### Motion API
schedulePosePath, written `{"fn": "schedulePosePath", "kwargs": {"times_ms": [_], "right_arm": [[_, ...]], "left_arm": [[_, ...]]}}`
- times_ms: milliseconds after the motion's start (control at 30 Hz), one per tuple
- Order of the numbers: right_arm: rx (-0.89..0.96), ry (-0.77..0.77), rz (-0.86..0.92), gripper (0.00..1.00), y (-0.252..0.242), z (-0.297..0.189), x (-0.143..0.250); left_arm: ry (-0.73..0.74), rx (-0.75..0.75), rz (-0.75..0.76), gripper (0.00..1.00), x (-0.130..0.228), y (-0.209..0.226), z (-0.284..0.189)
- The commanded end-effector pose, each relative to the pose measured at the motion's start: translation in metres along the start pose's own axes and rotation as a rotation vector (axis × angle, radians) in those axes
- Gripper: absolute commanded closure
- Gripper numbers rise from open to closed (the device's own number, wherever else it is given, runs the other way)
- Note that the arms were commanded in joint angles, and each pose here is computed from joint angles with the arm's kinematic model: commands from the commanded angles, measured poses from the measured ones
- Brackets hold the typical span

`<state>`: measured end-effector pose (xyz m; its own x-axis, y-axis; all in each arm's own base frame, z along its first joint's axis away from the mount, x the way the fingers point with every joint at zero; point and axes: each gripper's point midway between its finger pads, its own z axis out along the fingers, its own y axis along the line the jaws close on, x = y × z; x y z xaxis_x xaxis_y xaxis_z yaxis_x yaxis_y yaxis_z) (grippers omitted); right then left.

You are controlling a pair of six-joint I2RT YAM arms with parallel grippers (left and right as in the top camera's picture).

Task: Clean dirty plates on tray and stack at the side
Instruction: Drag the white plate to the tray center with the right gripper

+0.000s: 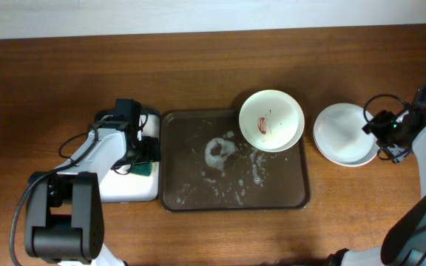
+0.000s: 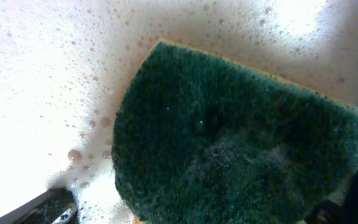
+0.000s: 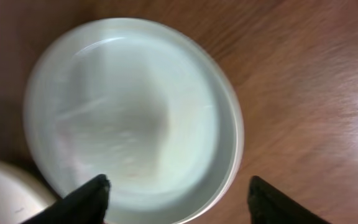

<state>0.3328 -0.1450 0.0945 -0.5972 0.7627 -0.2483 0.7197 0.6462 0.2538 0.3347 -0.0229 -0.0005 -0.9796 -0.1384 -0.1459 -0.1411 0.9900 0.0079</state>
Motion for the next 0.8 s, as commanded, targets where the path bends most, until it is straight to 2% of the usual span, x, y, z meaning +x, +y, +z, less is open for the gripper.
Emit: {"fn": "schedulePosePath", "kwargs": {"times_ms": [0,100,200,233,300,400,567,733,767], "right_arm": [[-0.151,0.057,-0.044,0.26,0.038,-0.005,0.016],[-0.199,0.092,-0.163,0.26,0.07,-0.003,0.038],[-0.232,0.073,-0.413,0.27,0.11,0.001,0.061],[-0.238,0.053,-0.487,0.3,0.122,0.005,0.065],[-0.245,0.014,-0.612,0.34,0.141,0.013,0.07],[-0.243,-0.076,-0.751,0.36,0.164,0.03,0.064],[-0.25,-0.057,-0.767,0.42,0.17,0.067,0.067],[-0.276,0.015,-0.764,0.57,0.169,0.093,0.081],[-0.27,0.026,-0.763,0.66,0.167,0.096,0.082]], "left_arm": [[0.047,0.014,0.007,0.09,0.013,-0.004,0.01],[0.047,0.014,0.007,0.08,0.013,-0.004,0.01],[0.047,0.014,0.007,0.09,0.013,-0.004,0.01],[0.047,0.014,0.007,0.08,0.013,-0.004,0.01],[0.047,0.014,0.007,0.08,0.013,-0.004,0.01],[0.047,0.014,0.007,0.09,0.013,-0.004,0.01],[0.047,0.014,0.007,0.08,0.013,-0.004,0.01],[0.047,0.014,0.007,0.08,0.013,-0.004,0.01],[0.047,0.014,0.007,0.08,0.013,-0.004,0.01]]}}
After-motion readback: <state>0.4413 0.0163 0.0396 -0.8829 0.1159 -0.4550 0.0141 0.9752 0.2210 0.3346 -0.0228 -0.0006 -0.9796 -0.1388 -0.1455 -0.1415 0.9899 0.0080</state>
